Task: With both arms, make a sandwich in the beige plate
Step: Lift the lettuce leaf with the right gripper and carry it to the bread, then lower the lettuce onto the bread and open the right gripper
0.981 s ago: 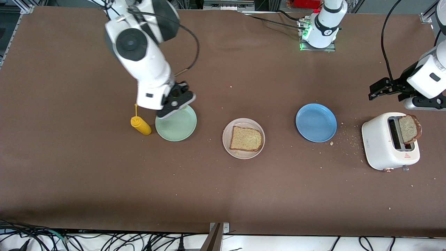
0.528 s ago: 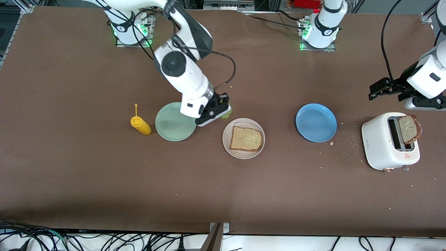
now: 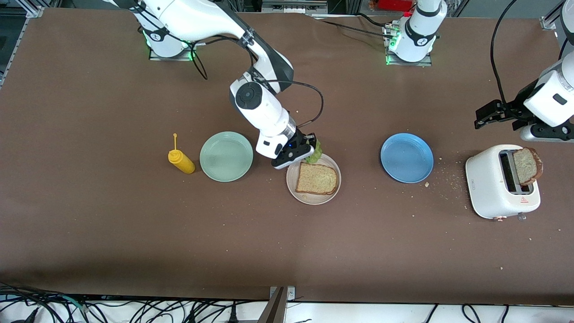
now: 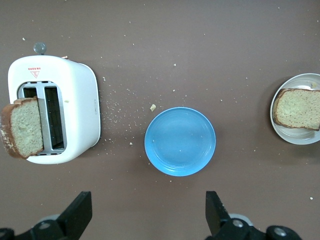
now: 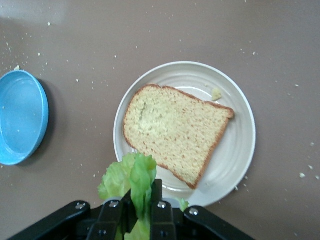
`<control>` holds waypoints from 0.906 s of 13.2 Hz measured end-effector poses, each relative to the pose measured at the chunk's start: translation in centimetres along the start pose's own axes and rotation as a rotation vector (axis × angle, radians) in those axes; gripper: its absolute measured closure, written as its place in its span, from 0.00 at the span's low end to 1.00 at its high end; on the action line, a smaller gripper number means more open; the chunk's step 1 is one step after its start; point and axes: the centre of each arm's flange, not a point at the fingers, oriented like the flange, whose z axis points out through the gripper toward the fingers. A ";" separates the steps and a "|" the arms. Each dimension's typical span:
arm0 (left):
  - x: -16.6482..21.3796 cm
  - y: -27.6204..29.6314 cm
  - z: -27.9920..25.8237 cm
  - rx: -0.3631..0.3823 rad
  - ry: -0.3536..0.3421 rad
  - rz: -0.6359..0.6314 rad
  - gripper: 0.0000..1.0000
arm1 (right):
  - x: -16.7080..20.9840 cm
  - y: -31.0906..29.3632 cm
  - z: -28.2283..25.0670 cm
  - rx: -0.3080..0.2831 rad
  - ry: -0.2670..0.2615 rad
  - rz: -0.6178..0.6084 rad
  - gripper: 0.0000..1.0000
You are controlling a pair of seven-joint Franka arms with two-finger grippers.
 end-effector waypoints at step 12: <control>0.0 0.0 0.0 0.000 0.000 0.000 0.00 | 1.9 4.5 5.1 0.001 0.134 -0.046 0.89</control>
